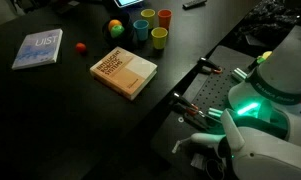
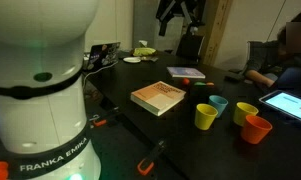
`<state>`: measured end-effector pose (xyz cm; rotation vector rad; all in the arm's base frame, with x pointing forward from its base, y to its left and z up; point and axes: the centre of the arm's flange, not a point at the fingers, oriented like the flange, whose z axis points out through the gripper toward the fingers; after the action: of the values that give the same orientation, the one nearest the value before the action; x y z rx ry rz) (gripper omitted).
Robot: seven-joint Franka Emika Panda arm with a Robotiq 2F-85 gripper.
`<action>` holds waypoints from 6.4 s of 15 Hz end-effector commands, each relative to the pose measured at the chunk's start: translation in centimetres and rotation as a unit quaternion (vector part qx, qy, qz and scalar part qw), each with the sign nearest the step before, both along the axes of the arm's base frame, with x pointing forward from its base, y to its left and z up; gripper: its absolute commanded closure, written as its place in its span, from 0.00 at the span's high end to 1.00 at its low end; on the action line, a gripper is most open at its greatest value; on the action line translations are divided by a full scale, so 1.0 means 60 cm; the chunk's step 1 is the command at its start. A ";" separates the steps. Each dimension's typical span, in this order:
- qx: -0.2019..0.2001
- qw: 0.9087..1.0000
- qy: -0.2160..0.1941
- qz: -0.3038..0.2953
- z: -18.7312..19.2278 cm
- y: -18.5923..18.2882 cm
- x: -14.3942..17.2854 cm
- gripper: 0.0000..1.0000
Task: Open the book and flip the pages
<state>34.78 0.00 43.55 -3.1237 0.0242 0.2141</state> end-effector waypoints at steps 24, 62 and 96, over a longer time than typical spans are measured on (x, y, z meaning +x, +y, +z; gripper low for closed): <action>0.001 0.997 -0.036 -0.075 -0.298 0.001 0.088 1.00; 0.093 0.996 0.009 0.018 -0.429 0.170 0.197 1.00; 0.254 0.961 0.024 0.109 -0.374 0.575 0.070 1.00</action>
<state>40.03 32.23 23.34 -2.6175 -0.2534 0.2739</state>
